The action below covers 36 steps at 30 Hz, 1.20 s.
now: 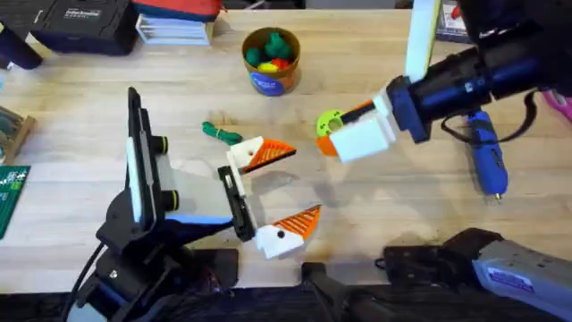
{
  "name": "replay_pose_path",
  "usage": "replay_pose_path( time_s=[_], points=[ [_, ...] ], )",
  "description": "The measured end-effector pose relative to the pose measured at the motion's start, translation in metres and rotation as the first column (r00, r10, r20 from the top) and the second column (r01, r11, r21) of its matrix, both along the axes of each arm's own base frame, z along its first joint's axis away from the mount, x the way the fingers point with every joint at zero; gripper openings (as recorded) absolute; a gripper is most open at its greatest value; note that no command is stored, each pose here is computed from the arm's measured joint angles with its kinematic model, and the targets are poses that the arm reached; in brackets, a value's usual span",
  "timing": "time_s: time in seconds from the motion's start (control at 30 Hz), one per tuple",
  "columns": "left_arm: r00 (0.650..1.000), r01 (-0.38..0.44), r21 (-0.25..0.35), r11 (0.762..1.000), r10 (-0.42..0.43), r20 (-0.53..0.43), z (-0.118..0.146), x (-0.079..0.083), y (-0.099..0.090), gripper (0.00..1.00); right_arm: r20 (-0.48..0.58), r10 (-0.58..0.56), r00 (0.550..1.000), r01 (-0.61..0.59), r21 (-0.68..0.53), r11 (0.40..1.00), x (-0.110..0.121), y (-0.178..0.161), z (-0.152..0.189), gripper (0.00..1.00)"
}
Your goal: Pick up the gripper from the table and insert it into the empty holder that is missing its gripper. Then pick up a screw, insert it into the mounting hole, and use the screwdriver to tighten it. Finally, clean up the table by picking up the vegetable and placing it into the bucket.
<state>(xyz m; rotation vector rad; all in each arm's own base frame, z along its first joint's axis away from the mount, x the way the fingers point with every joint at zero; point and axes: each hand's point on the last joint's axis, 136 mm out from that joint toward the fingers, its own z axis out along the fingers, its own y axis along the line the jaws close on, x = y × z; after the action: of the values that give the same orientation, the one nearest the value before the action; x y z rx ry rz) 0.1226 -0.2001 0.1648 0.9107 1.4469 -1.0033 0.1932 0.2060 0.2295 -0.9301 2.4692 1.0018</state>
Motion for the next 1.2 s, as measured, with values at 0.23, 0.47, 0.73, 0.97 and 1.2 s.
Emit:
replay_pose_path(
  time_s=[0.23,0.47,0.73,0.97,1.2],
  points=[
    [1.0,0.0,0.0,1.0,0.0,0.0,0.0,0.0,0.0,0.985,0.043,0.067,0.997,-0.067,-0.002,0.998,-0.009,0.005,0.002,0.994],
    [1.0,0.0,0.0,1.0,0.0,-0.001,0.0,0.0,0.0,0.985,0.043,0.065,0.997,-0.064,-0.007,0.998,-0.009,0.004,0.002,0.995],
    [1.0,0.0,0.0,1.0,0.0,0.0,0.0,0.0,0.0,0.985,0.067,0.037,0.997,-0.032,-0.067,0.997,-0.002,-0.003,-0.005,0.995],
    [1.0,0.0,0.0,1.0,0.0,0.0,0.0,0.0,0.0,0.985,0.126,-0.034,0.991,0.064,-0.247,0.967,0.024,-0.026,-0.029,0.995],
    [1.0,0.0,0.0,1.0,0.0,0.0,0.0,0.0,0.0,0.985,0.081,-0.057,0.995,0.084,-0.394,0.915,0.044,-0.037,-0.067,0.995]
  ],
)
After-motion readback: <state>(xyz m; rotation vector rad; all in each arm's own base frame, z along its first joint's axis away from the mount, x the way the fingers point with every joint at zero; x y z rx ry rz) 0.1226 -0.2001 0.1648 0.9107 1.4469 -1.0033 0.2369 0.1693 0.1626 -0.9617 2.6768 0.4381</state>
